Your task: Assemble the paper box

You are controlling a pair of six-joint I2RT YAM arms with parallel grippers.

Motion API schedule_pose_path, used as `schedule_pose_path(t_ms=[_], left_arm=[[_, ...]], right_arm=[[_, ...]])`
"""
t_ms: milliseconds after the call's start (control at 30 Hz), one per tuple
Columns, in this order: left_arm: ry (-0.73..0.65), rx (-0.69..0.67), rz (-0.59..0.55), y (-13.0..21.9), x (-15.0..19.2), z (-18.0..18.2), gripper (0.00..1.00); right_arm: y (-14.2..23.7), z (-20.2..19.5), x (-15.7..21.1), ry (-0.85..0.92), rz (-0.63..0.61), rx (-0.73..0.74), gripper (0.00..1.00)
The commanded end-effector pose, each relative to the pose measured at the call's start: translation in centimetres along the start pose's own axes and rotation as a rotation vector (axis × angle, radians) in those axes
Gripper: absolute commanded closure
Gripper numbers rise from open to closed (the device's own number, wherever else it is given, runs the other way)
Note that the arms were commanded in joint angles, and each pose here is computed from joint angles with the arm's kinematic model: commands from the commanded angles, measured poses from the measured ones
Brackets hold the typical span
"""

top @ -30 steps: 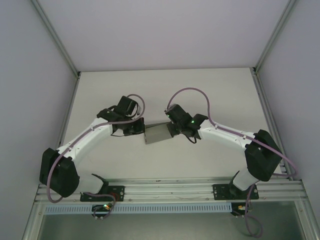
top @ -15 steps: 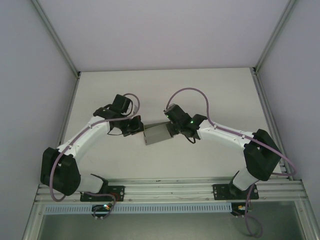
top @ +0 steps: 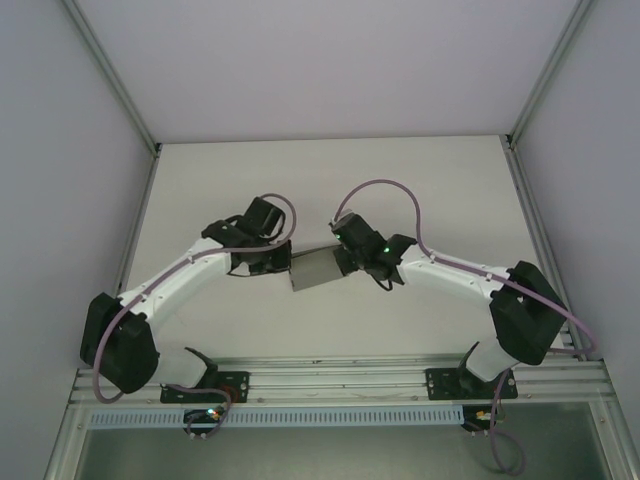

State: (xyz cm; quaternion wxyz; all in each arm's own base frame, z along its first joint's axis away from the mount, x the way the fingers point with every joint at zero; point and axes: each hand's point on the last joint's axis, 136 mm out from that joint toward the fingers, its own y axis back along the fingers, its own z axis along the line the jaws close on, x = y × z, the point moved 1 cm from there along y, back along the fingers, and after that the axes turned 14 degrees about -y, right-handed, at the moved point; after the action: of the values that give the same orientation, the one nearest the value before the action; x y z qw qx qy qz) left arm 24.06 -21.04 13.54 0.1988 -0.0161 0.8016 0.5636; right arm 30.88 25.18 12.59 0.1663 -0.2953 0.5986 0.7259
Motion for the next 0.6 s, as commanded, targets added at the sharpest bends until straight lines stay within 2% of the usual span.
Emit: schedule_pose_path(t_ms=[0,67,167,333,433,467,567], left_arm=[[0.025,-0.046,0.093,-1.8,2.9,0.7,1.00],[0.027,-0.024,0.088,-1.9,3.0,0.1,1.00],[-0.002,-0.074,0.095,-2.1,3.6,0.3,1.00],[-0.038,-0.178,0.133,-2.9,4.6,1.8,1.00],[-0.082,-0.216,0.147,-3.2,4.8,1.9,1.00],[-0.100,-0.237,0.152,-3.1,4.8,1.9,1.00],[-0.159,-0.297,0.166,-2.9,4.6,2.0,1.00]], right_arm=[[-0.9,-2.0,6.3,0.057,0.214,0.076,1.00],[-0.9,-1.8,6.3,0.054,0.212,0.062,1.00],[-0.7,-1.2,6.1,0.039,0.194,0.020,1.00],[0.8,-0.2,4.1,0.006,0.129,-0.060,0.85],[1.9,0.7,2.6,-0.017,0.095,-0.143,0.84],[2.3,0.7,2.1,-0.033,0.079,-0.163,0.80],[3.0,0.9,1.0,-0.068,0.049,-0.219,0.77]])
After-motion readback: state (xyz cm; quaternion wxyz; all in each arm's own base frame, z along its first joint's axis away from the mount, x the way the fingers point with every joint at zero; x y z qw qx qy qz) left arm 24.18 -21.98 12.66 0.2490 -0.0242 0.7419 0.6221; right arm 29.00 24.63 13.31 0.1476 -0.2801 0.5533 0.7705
